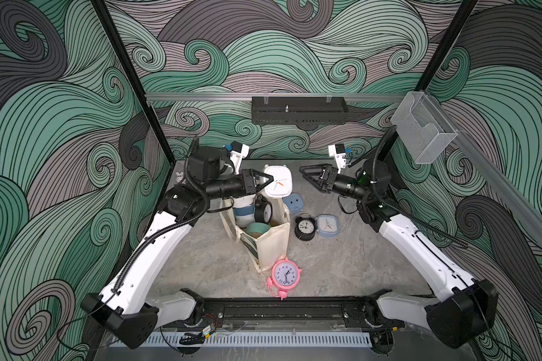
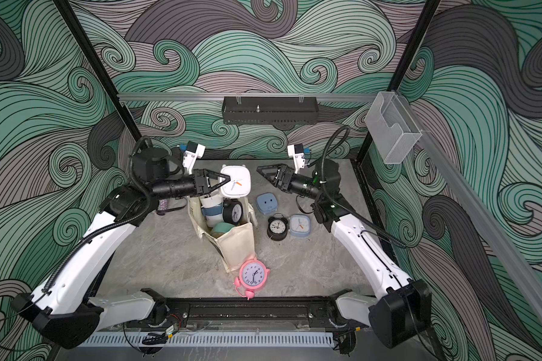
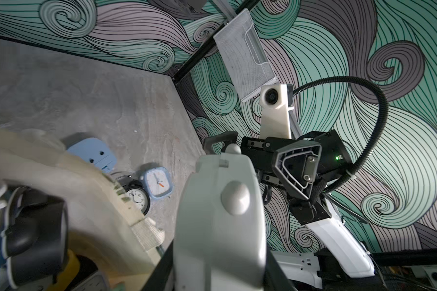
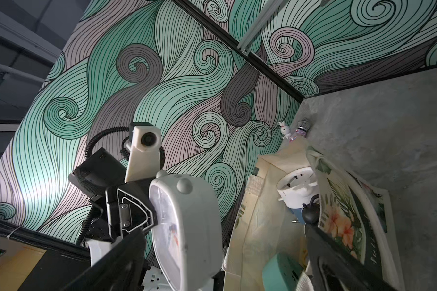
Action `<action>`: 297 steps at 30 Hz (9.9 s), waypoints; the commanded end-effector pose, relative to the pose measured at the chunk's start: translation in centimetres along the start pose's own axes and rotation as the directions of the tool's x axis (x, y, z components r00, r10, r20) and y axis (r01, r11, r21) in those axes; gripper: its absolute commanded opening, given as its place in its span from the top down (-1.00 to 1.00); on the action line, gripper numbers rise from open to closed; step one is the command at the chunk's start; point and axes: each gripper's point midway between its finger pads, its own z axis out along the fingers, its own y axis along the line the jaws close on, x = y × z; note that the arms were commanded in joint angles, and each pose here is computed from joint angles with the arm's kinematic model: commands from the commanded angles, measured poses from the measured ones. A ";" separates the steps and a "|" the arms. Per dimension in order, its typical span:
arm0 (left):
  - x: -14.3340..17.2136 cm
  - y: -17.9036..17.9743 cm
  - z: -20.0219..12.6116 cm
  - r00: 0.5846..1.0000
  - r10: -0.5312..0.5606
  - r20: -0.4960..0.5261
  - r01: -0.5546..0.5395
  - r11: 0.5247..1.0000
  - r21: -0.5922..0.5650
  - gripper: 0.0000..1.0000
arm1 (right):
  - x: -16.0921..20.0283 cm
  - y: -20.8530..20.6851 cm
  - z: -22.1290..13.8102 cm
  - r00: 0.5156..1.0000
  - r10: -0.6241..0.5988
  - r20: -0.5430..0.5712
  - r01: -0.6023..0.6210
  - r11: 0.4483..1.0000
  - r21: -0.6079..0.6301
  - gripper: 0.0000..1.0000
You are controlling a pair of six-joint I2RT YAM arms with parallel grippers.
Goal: Put the alarm clock into the canvas bag
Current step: Place the alarm at the canvas bag, then move the alarm to the center of the board, then pick up the alarm from the center of the board, then place the alarm at the canvas bag.
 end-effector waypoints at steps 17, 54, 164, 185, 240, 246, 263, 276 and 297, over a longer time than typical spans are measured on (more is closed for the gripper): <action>5.9 10.8 -0.7 0.971 -0.049 -0.232 -0.042 0.928 -0.371 0.75 | 8.7 -7.7 1.9 0.924 -0.100 -0.368 0.246 0.893 0.376 -0.88; 7.0 9.4 1.1 0.928 0.075 -0.366 -0.178 0.950 -0.256 -0.97 | 9.8 -8.1 -0.6 0.909 -0.177 -0.377 0.345 0.829 0.441 -0.94; 6.9 6.9 -3.6 0.955 0.166 -0.247 -0.233 0.933 -0.275 -0.89 | 18.3 -26.7 -14.2 0.940 0.226 -0.254 0.126 0.461 0.878 -0.41; 7.0 6.4 -3.9 0.958 0.181 -0.222 -0.236 0.938 -0.254 -0.91 | 19.2 -28.2 -9.6 0.869 0.320 -0.378 0.245 0.385 0.890 -0.98; 4.7 -2.4 5.4 0.921 0.350 -0.171 -0.344 0.937 0.069 -0.80 | -2.0 -12.1 -6.5 0.998 0.043 0.045 -0.062 0.767 0.639 -0.17; 5.2 -2.5 8.1 0.894 0.403 -0.193 -0.395 0.915 0.082 -0.52 | -5.7 -8.2 -5.9 0.981 0.071 0.180 -0.156 0.841 0.519 -0.15; 4.3 0.6 13.1 0.860 0.496 -0.119 -0.503 0.864 -0.029 -0.10 | -7.6 -3.7 -5.1 0.948 0.195 0.252 -0.267 0.917 0.296 -0.13; 3.6 -0.2 13.1 0.872 0.489 -0.029 -0.490 0.872 -0.020 0.31 | -7.2 -4.2 -4.9 0.945 0.216 0.245 -0.283 0.916 0.285 -0.12; 3.2 -1.3 10.5 0.918 0.396 -0.003 -0.396 0.917 -0.051 1.00 | -7.0 -4.8 -4.4 0.947 0.214 0.240 -0.275 0.926 0.260 -0.53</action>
